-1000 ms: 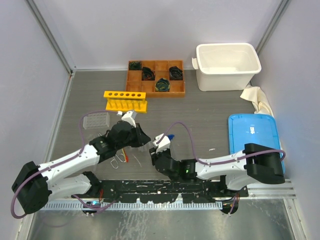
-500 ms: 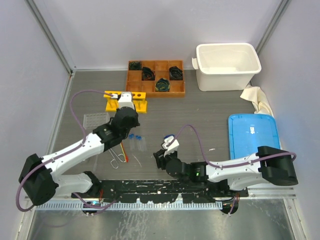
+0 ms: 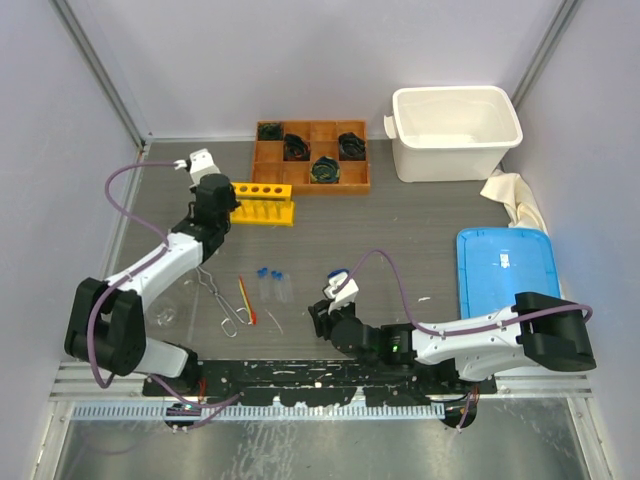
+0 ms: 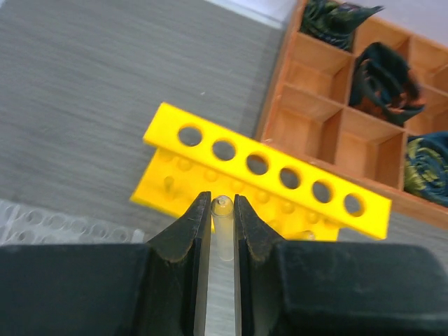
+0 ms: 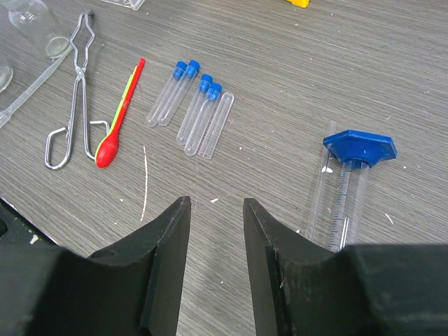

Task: Organize the chemistry lab equipment
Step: Insert the test tube into the slot of the test tube rack.

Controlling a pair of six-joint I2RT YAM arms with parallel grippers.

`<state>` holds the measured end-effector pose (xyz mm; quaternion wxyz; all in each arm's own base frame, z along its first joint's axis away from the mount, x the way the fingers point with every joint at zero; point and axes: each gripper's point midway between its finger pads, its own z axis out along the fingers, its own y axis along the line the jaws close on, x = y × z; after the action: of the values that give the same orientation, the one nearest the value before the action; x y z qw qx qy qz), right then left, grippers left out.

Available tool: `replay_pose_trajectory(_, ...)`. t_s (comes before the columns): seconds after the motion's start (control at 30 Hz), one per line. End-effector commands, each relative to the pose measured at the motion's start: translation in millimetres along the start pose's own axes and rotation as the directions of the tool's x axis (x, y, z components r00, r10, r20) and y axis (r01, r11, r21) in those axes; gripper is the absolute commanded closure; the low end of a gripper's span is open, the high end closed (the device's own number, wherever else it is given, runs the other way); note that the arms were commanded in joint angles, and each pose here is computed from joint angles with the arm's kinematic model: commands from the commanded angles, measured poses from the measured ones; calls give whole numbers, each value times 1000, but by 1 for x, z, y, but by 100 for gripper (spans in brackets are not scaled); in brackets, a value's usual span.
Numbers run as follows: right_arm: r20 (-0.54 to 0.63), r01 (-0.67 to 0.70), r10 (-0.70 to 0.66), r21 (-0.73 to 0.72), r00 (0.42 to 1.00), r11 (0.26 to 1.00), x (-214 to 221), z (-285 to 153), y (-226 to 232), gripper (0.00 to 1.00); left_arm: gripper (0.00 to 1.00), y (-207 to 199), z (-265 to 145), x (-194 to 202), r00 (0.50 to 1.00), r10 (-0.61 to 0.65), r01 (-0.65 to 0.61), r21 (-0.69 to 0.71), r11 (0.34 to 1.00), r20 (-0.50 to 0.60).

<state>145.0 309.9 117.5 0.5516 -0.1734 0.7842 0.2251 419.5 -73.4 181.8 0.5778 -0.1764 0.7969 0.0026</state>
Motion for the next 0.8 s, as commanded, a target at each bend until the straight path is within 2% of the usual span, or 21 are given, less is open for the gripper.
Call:
replay_pose_trajectory(0.0,29,-32,32,3,999,999,-10,0,4,58,100,-34,9,-34,991,-64,48,140,989,115)
replay_pose_trajectory(0.17,41,-12,11,29,999,1000,-14,2,0,58,100,-51,19,-33,993,-51,30,194,980,106)
replay_pose_trajectory(0.77,46,5,-7,48,999,999,-18,8,-2,57,100,-59,33,-33,992,9,-33,192,981,124)
